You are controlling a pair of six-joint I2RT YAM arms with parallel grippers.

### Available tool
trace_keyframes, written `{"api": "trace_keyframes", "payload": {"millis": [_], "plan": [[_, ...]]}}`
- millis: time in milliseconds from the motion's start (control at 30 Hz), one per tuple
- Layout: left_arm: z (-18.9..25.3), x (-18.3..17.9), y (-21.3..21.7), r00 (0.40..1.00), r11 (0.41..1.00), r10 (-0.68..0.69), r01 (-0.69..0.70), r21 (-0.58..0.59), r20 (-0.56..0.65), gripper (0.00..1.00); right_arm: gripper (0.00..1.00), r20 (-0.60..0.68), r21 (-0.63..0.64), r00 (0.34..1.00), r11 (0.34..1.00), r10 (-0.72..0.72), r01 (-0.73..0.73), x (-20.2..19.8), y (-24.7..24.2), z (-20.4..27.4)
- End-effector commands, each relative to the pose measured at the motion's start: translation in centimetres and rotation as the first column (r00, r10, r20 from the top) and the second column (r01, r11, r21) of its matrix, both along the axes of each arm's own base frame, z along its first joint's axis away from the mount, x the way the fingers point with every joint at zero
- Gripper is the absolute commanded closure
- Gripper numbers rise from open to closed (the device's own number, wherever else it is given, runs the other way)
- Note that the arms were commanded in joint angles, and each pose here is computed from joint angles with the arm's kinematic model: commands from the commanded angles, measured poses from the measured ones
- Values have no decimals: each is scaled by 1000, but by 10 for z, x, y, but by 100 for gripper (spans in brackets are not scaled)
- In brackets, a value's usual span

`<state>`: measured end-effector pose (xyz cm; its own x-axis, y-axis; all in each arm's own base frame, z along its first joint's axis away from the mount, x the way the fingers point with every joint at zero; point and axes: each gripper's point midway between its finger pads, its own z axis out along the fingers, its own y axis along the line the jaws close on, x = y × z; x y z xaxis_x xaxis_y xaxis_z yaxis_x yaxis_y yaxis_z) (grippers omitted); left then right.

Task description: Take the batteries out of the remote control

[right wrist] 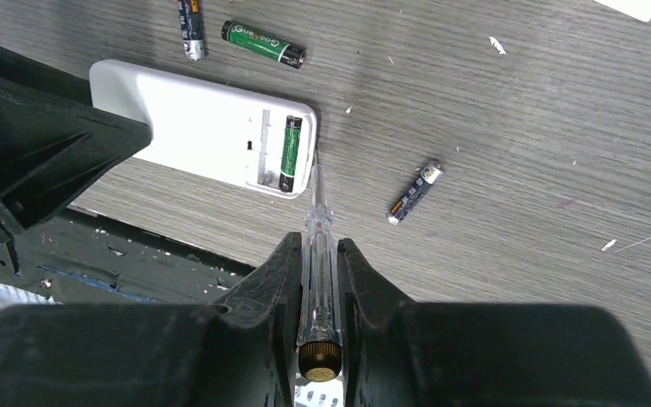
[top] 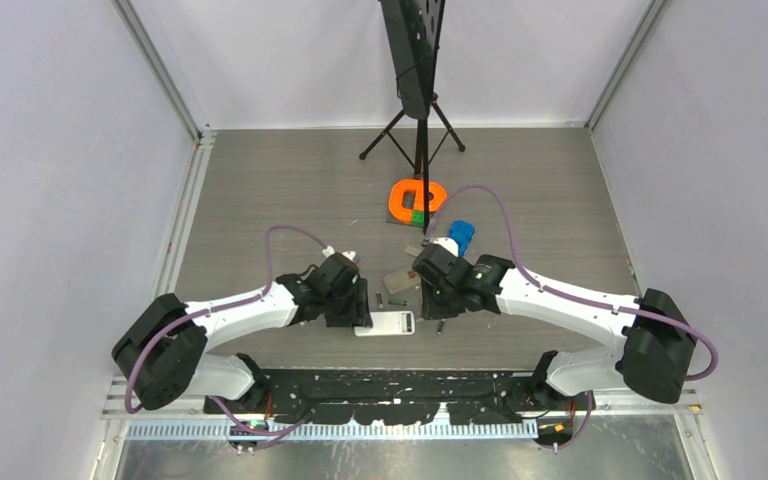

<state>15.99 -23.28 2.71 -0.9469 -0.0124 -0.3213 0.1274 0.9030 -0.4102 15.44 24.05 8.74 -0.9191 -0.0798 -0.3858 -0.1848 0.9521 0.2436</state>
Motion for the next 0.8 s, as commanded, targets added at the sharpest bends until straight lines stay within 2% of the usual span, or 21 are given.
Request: {"api": "trace_keyframes", "payload": {"millis": [0,167,533,767], "plan": [[2,-2,-2,1000,1000,-26,27,-12,14,50,100,63,11,998,1000,-20,19,10,5,18],[3,-1,-3,999,1000,-27,27,-16,17,50,100,87,47,996,999,-16,12,11,8,33],[4,-1,-4,999,999,-27,28,-22,20,50,100,54,43,999,999,3,-5,4,22,18],[3,-1,-3,999,999,-26,26,-19,22,50,100,143,19,989,1000,-26,23,15,9,42]]}}
